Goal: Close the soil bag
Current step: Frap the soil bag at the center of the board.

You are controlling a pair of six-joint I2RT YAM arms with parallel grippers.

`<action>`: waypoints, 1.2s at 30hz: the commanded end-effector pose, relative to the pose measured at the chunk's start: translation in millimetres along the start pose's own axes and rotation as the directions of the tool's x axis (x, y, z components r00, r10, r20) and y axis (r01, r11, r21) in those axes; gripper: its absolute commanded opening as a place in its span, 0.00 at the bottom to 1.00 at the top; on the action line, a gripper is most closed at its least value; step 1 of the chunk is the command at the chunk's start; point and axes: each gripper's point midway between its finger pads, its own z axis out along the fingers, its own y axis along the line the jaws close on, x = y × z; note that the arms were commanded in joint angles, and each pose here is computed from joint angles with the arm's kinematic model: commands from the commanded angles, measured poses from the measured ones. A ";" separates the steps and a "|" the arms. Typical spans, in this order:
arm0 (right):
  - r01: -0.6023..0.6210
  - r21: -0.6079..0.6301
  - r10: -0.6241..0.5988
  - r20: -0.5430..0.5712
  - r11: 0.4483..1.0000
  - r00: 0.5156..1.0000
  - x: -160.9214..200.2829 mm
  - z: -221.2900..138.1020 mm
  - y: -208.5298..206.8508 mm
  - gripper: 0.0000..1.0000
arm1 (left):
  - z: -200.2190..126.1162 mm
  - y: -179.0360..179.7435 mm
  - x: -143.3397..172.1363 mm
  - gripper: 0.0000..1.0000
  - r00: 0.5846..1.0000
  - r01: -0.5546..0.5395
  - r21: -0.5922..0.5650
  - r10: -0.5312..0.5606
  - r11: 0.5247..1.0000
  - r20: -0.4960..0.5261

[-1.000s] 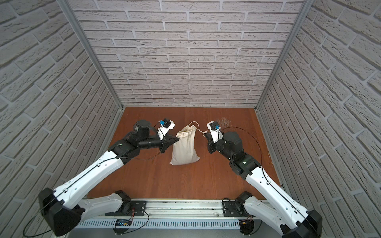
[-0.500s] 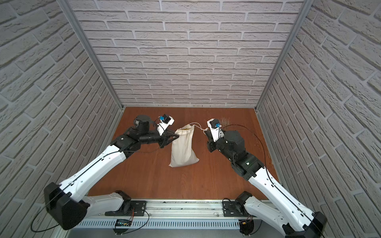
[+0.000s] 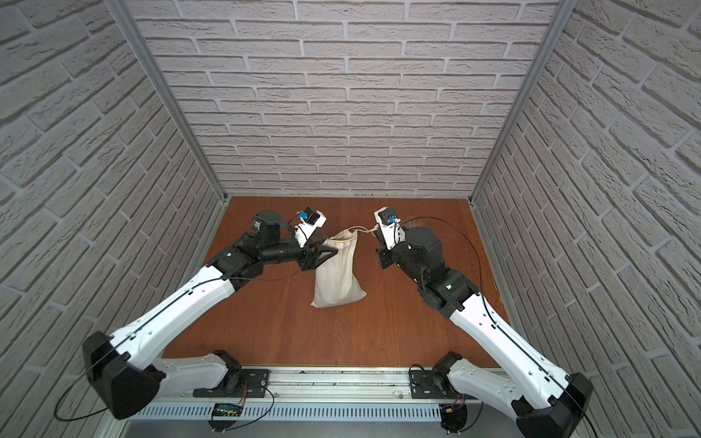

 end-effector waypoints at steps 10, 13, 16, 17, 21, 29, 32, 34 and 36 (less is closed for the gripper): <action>-0.022 0.032 0.016 0.177 0.999 0.984 -74.6 -33.1 -11.3 0.03 | -13.7 19.8 -31.0 0.00 0.996 -0.068 -0.119 0.075 0.991 0.054; -0.038 0.029 0.032 0.186 0.999 0.982 -73.6 -37.5 -11.4 0.03 | -19.5 18.1 -27.7 0.00 0.992 -0.104 -0.121 0.112 0.987 0.062; -0.037 0.052 0.026 0.198 0.998 0.980 -74.2 -38.6 -15.2 0.03 | -19.5 27.9 -17.3 0.08 0.993 -0.092 -0.157 0.102 0.983 0.056; -0.033 0.056 0.021 0.202 0.998 0.979 -76.5 -38.2 -15.9 0.03 | -17.9 30.0 -14.0 0.16 0.994 -0.086 -0.158 0.095 0.984 0.052; -0.003 0.026 -0.003 0.224 1.000 0.975 -93.1 -33.3 -10.2 0.03 | -12.1 29.9 -9.1 0.42 0.996 -0.052 -0.142 0.062 0.988 0.064; 0.032 -0.058 -0.019 0.213 0.998 0.977 -111.2 -13.7 5.7 0.03 | -40.5 15.5 -66.6 0.98 0.956 -0.001 -0.123 0.037 0.992 0.290; 0.029 -0.072 -0.012 0.229 0.997 0.973 -120.2 -13.8 7.7 0.03 | -46.6 4.7 -89.9 0.98 0.942 -0.044 -0.092 0.072 0.995 0.328; 0.028 -0.086 -0.008 0.230 0.996 0.973 -123.5 -13.7 9.8 0.03 | -44.4 -0.1 -101.0 0.98 0.939 -0.079 -0.080 0.101 0.994 0.328; 0.026 -0.097 -0.003 0.226 0.995 0.974 -124.1 -12.7 11.8 0.03 | -36.6 -5.9 -108.9 0.98 0.939 -0.119 -0.051 0.129 0.992 0.318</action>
